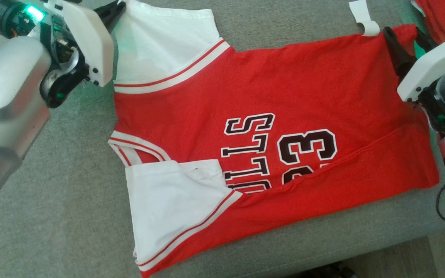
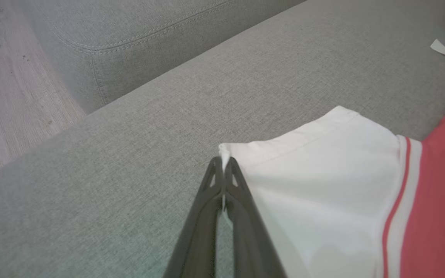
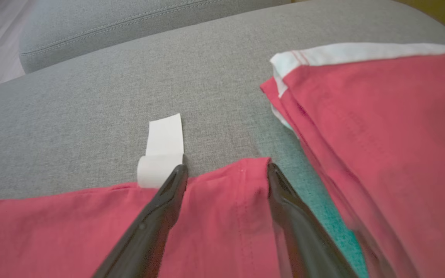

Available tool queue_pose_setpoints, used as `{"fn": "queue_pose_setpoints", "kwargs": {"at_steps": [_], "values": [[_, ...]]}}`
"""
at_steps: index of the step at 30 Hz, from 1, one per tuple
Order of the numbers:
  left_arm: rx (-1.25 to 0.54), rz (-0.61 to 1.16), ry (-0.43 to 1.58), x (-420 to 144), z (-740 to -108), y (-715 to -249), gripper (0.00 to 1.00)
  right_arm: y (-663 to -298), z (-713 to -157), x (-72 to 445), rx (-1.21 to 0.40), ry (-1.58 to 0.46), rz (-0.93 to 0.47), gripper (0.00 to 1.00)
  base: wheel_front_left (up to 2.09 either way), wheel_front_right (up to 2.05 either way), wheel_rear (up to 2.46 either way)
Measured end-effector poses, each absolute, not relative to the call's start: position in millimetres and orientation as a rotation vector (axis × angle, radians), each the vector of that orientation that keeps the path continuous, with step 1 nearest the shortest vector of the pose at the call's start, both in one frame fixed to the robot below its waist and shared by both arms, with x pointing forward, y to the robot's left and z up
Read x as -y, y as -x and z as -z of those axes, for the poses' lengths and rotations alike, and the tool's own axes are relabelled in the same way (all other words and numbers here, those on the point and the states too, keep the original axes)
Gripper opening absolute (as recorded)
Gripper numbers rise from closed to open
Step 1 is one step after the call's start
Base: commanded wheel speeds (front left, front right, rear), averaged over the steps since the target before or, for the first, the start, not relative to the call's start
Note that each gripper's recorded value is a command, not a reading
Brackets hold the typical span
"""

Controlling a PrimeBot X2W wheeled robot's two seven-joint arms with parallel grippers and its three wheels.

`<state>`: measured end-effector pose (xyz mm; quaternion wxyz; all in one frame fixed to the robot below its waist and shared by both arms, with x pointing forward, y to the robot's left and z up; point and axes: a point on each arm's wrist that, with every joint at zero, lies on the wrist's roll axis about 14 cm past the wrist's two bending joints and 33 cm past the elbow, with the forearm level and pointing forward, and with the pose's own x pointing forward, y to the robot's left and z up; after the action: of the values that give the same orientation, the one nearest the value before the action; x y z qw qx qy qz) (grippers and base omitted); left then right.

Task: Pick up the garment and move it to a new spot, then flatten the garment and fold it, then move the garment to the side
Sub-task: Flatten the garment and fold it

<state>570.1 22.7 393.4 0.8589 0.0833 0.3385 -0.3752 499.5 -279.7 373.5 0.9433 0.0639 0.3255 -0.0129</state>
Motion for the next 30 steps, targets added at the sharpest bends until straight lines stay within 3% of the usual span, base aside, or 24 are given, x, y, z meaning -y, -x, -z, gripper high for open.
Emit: {"fn": "queue_pose_setpoints", "kwargs": {"at_steps": [2,3,4,5,6,17,30], "values": [[-0.715,0.789,-0.178,-23.5,-391.3,-569.2,0.0,-503.0,-372.9,278.4,-0.663,-0.129,0.021,1.0,0.0,0.0,0.0],[-0.716,0.789,-0.176,-23.9,-390.9,-568.9,0.0,-504.7,-373.1,277.8,-0.659,-0.126,0.018,0.84,0.0,0.0,0.0],[-0.712,0.788,-0.176,-24.5,-391.3,-569.1,0.0,-506.0,-373.0,277.1,-0.66,-0.124,0.015,0.47,0.0,0.0,0.0],[-0.712,0.788,-0.176,-25.1,-391.9,-568.7,0.0,-507.1,-373.1,276.7,-0.658,-0.124,0.013,0.28,0.0,0.0,0.0],[-0.709,0.788,-0.177,-25.6,-392.4,-567.7,0.0,-507.8,-373.2,276.1,-0.659,-0.124,0.011,0.0,0.0,0.0,0.0],[-0.647,0.756,-0.182,-41.6,-397.5,-569.8,0.0,-532.6,-390.1,275.6,-0.578,-0.07,-0.015,0.0,0.0,0.0,0.0],[-0.327,0.729,-0.161,-51.3,-460.5,-599.3,0.0,-579.1,-438.1,272.9,-0.378,-0.061,-0.037,0.0,0.0,0.0,0.0]]}}
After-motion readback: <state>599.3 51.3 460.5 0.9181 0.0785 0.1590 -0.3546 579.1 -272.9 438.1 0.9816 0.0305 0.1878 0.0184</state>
